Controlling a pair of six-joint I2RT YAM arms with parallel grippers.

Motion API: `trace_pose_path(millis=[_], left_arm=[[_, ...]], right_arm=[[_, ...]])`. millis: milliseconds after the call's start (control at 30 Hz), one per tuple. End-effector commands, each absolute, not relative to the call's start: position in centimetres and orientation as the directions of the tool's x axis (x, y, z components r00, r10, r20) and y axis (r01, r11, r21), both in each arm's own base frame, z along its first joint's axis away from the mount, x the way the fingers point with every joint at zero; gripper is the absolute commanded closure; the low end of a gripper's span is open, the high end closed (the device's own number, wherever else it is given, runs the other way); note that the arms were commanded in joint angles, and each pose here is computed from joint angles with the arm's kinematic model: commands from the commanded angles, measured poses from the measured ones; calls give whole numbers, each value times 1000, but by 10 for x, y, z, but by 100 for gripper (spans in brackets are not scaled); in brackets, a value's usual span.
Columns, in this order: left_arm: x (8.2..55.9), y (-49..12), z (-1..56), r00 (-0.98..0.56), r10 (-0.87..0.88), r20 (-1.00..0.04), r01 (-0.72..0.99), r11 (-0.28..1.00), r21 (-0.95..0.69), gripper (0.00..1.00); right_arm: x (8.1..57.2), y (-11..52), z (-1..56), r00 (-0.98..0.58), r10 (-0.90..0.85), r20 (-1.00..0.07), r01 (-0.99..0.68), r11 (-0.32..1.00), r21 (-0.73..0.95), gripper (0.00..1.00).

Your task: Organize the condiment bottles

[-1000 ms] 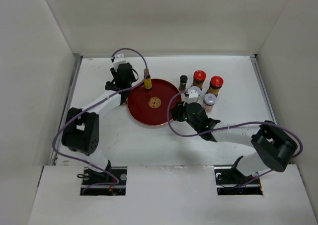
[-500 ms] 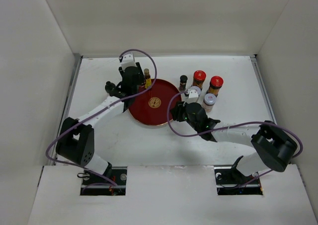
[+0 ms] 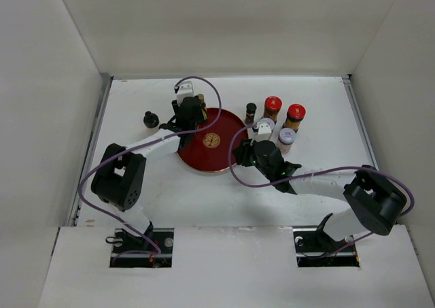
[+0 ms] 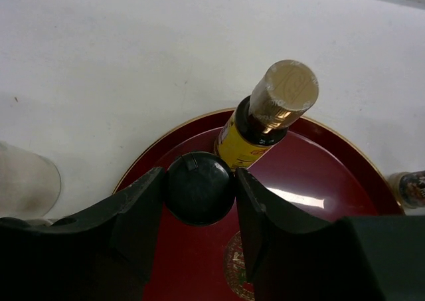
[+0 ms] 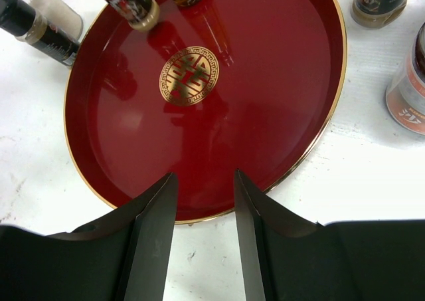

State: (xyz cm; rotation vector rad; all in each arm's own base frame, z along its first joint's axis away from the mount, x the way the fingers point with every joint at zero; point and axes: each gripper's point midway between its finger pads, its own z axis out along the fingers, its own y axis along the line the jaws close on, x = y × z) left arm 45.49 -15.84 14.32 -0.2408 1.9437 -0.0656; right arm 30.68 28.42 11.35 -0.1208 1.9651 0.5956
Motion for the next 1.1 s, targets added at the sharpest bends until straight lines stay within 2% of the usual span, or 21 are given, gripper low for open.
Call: trace_pose_path(millis=[0, 200, 300, 433, 567, 700, 833, 1067], left_arm=[[466, -161, 154, -305, -240, -922, -141, 968, -206, 72], [467, -158, 138, -326, -226, -918, -158, 970, -182, 68], [466, -156, 136, -327, -227, -917, -164, 970, -181, 57], [460, -150, 151, -294, -235, -926, -171, 967, -191, 37], [449, -147, 174, -257, -244, -935, -163, 965, -207, 27], [426, -141, 194, -217, -269, -938, -150, 959, -240, 27], [392, -123, 208, -195, -291, -937, -149, 953, -265, 36], [356, -76, 189, -217, -295, -930, -250, 938, -239, 38]], right_arm=[[316, 296, 139, -420, 225, -879, -360, 848, 389, 54], [316, 296, 137, -422, 223, -879, -359, 849, 388, 54], [316, 295, 140, -413, 225, -882, -359, 850, 385, 54], [316, 296, 136, -422, 217, -880, -359, 851, 382, 54], [316, 296, 138, -421, 225, -879, -361, 847, 389, 54], [316, 295, 139, -415, 222, -882, -361, 850, 384, 54], [315, 296, 137, -424, 225, -877, -360, 847, 391, 54], [316, 299, 134, -432, 218, -875, -362, 847, 389, 53]])
